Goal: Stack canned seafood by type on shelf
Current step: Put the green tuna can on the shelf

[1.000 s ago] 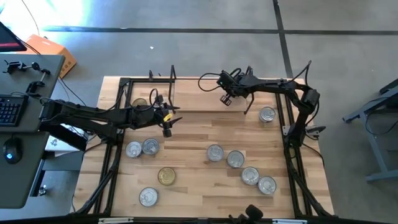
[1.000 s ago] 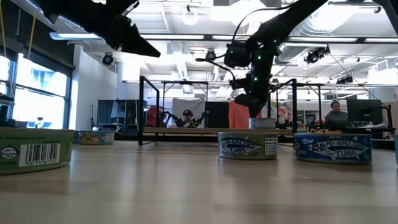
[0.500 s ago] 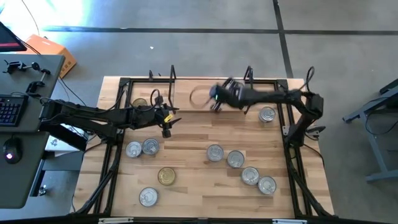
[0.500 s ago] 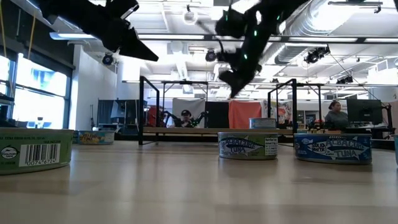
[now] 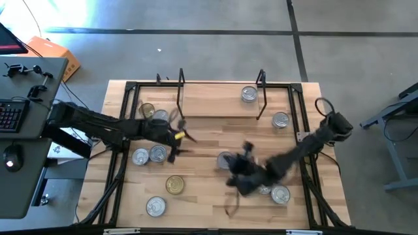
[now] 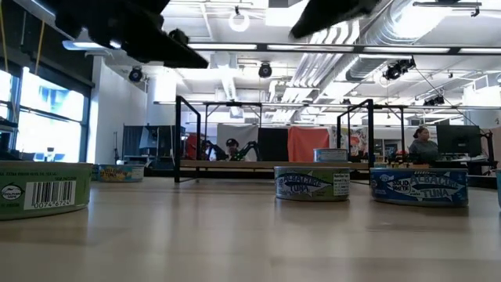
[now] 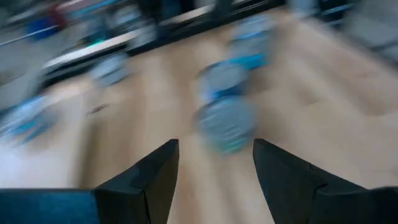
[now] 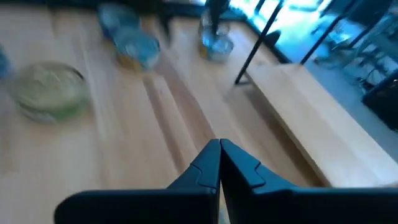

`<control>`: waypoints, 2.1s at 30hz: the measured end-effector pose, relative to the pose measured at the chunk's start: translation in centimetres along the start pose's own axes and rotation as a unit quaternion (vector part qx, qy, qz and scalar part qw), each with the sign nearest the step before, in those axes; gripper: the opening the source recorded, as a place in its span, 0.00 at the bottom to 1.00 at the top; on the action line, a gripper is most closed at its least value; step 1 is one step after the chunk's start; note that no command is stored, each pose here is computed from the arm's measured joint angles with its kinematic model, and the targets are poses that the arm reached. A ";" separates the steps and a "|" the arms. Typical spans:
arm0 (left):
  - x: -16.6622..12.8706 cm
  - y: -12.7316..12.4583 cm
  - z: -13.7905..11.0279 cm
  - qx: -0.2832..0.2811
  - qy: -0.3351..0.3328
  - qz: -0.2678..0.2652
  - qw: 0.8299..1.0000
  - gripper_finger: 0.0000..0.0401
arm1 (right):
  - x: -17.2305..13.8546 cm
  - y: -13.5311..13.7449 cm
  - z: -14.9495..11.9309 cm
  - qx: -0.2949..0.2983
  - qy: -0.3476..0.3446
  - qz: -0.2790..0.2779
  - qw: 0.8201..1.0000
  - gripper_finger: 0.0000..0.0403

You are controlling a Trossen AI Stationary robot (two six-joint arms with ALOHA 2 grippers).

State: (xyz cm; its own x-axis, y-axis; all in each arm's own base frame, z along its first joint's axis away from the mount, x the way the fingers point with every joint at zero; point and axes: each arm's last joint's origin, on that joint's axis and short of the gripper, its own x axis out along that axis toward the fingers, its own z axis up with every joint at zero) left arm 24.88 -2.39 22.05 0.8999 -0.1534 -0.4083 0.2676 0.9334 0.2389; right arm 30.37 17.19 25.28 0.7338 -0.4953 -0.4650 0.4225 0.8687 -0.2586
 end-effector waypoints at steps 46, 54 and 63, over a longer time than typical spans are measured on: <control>16.9 -4.3 -3.7 0.131 0.086 -0.045 0.987 0.01 | -1.7 7.9 -8.2 0.013 0.030 0.046 0.998 0.48; 16.2 -4.8 -2.5 0.102 0.073 -0.047 0.991 0.00 | -0.8 7.5 -8.1 -0.032 0.058 0.051 0.997 0.56; 15.0 -4.3 -0.4 0.074 0.042 -0.037 0.996 0.00 | 2.4 7.1 -8.6 -0.216 0.079 0.034 0.972 0.59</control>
State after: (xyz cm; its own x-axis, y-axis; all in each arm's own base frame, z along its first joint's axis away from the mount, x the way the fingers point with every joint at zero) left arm 37.09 -8.56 14.56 0.8456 -0.1854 -0.5006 0.3847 0.8619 0.3305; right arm 30.53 22.19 15.07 0.6464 -0.4592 -0.6094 0.0873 0.8379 -0.5388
